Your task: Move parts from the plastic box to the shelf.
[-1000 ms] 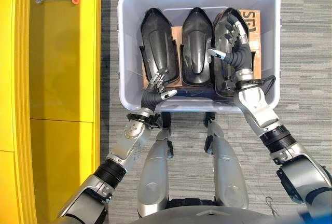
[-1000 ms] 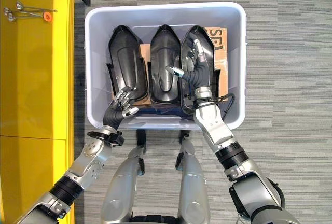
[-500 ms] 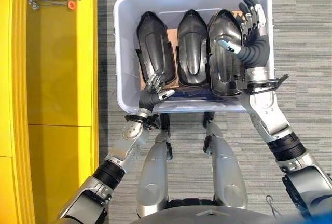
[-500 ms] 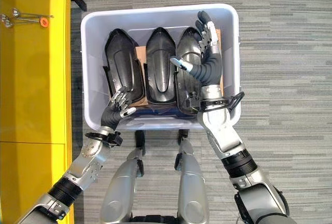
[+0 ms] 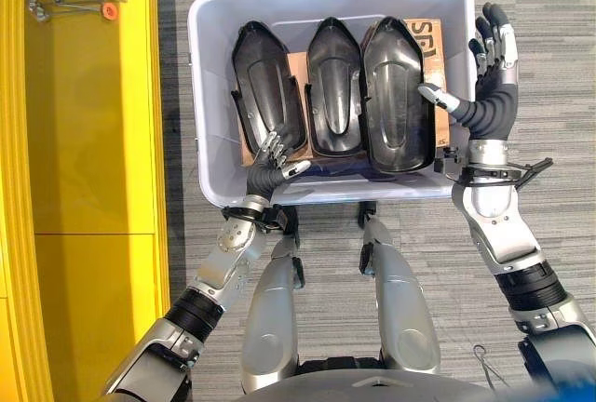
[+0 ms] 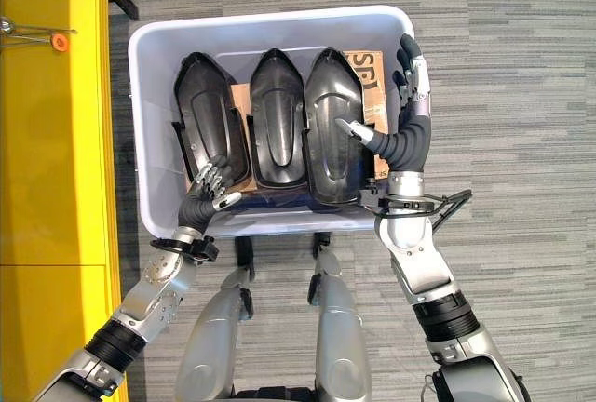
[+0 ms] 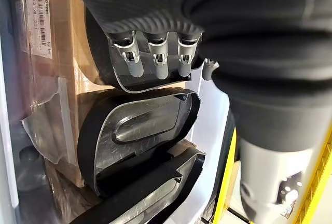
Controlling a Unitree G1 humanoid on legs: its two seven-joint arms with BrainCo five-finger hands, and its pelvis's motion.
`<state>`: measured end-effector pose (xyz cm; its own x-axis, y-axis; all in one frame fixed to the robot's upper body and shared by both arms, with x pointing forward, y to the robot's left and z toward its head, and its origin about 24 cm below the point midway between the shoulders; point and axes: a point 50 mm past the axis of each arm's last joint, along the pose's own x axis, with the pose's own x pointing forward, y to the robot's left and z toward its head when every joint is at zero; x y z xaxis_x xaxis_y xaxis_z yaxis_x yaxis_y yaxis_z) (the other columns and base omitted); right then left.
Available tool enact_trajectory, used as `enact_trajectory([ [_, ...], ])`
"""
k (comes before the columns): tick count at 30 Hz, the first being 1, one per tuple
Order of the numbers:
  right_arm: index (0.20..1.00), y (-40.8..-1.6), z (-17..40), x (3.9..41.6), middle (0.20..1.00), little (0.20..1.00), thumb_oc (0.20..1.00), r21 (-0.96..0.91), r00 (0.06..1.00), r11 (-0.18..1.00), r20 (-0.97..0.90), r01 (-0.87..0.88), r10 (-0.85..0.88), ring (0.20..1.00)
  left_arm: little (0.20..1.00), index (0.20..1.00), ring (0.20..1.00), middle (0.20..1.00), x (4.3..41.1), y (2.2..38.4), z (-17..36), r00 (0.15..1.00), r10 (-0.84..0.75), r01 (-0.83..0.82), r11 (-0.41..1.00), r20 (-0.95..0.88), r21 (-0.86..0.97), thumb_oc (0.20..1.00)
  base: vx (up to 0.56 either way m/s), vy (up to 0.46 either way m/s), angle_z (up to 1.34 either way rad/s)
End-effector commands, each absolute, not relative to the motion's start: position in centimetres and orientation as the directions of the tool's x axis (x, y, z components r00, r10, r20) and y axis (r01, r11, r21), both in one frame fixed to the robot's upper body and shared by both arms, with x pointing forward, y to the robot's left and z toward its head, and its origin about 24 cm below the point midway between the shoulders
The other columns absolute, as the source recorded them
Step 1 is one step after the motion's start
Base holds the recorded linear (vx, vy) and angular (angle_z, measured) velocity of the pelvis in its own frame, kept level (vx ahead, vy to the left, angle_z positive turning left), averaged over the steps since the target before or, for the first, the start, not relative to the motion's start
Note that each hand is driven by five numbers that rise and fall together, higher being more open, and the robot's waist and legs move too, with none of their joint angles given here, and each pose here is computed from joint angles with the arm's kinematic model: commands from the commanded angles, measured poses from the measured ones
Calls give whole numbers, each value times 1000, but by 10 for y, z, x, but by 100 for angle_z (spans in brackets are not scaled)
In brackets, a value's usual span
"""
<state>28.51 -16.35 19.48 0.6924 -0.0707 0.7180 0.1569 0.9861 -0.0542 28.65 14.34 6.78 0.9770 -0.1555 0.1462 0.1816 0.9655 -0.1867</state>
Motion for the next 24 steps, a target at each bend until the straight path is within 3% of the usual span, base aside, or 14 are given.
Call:
enact_trajectory([
  [1, 1000, -171, 198, 277, 1000, 1000, 1000, -7, 644, 985, 757, 171, -107, 1000, 1000, 1000, 1000, 1000, 272, 145, 72, 964, -161, 196, 968, 210, -159, 1000, 0, 0, 0],
  [24, 1000, -179, 148, 313, 1000, 1000, 1000, -51, 822, 970, 543, 236, -171, 1000, 1000, 1000, 1000, 1000, 272, 143, 68, 964, -179, 213, 962, 197, -171, 1000, 0, 0, 0],
])
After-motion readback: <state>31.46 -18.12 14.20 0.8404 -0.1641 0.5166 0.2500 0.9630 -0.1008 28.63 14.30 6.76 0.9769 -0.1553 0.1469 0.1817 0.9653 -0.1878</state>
